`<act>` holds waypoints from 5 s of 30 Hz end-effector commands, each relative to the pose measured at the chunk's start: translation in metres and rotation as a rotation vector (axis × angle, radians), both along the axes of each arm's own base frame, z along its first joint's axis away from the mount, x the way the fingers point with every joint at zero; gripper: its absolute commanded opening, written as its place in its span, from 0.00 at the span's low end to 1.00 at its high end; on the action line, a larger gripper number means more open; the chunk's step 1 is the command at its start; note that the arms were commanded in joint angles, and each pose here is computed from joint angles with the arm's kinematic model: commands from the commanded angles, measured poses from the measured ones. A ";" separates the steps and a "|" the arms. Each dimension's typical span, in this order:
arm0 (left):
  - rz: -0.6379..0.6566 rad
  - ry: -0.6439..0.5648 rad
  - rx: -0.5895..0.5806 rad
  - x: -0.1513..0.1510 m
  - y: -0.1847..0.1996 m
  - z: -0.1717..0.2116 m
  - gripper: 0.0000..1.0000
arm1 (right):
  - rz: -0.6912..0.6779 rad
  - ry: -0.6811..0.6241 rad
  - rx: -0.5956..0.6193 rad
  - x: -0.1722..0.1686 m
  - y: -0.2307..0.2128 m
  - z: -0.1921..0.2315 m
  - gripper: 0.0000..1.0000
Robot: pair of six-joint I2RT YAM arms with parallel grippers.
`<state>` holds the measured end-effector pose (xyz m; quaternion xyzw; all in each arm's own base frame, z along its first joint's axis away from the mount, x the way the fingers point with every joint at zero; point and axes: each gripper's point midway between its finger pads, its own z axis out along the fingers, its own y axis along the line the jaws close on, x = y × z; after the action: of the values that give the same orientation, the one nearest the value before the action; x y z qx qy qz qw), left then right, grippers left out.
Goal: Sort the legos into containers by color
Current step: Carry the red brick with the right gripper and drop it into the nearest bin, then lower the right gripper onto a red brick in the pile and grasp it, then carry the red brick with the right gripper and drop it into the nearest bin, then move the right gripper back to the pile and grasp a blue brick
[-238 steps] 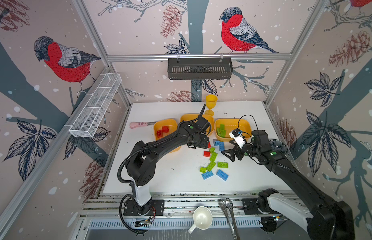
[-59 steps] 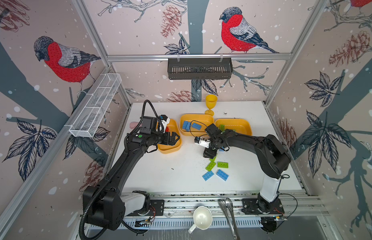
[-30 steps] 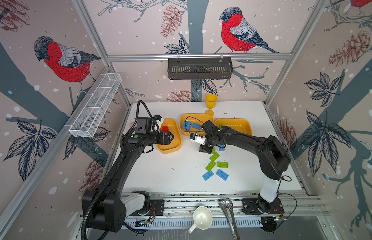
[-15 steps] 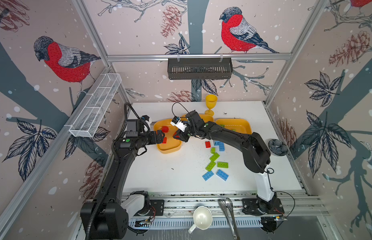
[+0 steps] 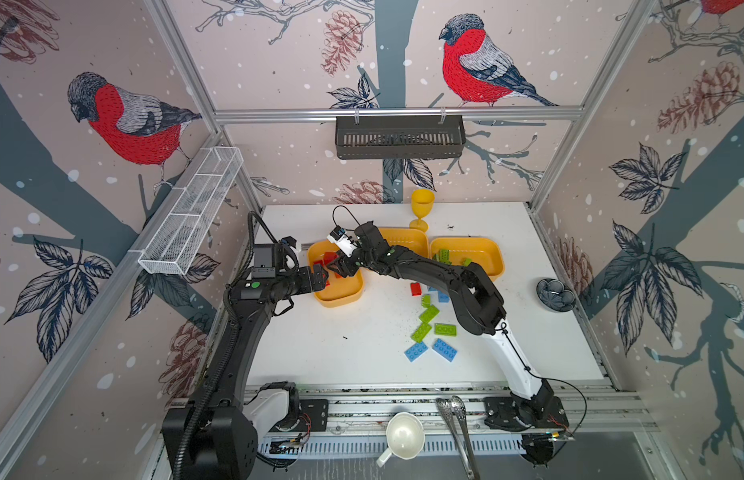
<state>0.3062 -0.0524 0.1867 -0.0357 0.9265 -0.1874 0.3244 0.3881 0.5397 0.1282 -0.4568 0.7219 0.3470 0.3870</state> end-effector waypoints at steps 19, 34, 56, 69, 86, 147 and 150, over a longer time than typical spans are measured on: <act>-0.068 -0.061 -0.171 0.008 -0.026 0.002 0.96 | -0.485 0.333 -0.239 -0.057 -0.223 0.001 0.76; -0.090 -0.021 -0.234 0.011 -0.035 -0.004 0.96 | -0.869 0.466 -0.336 -0.057 -0.266 -0.058 0.64; -0.077 -0.019 -0.219 0.002 -0.032 -0.011 0.96 | -0.911 0.352 -0.543 -0.042 -0.265 -0.112 0.41; -0.033 -0.078 -0.119 0.006 -0.016 0.008 0.96 | -0.689 0.303 -0.304 -0.051 -0.195 -0.019 0.31; 0.005 -0.068 -0.090 0.003 -0.008 0.013 0.96 | -0.273 0.273 -0.025 -0.035 -0.011 0.008 0.31; -0.085 -0.015 -0.273 0.010 -0.036 -0.013 0.95 | -0.971 0.324 -0.297 -0.041 -0.310 -0.065 0.76; -0.085 -0.015 -0.275 0.010 -0.037 -0.013 0.95 | -0.979 0.316 -0.317 -0.038 -0.311 -0.068 0.76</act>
<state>0.3124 -0.0882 0.1694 -0.0474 0.8953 -0.3228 0.3033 0.3412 0.2277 0.0558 -0.0565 0.9485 0.0871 0.2992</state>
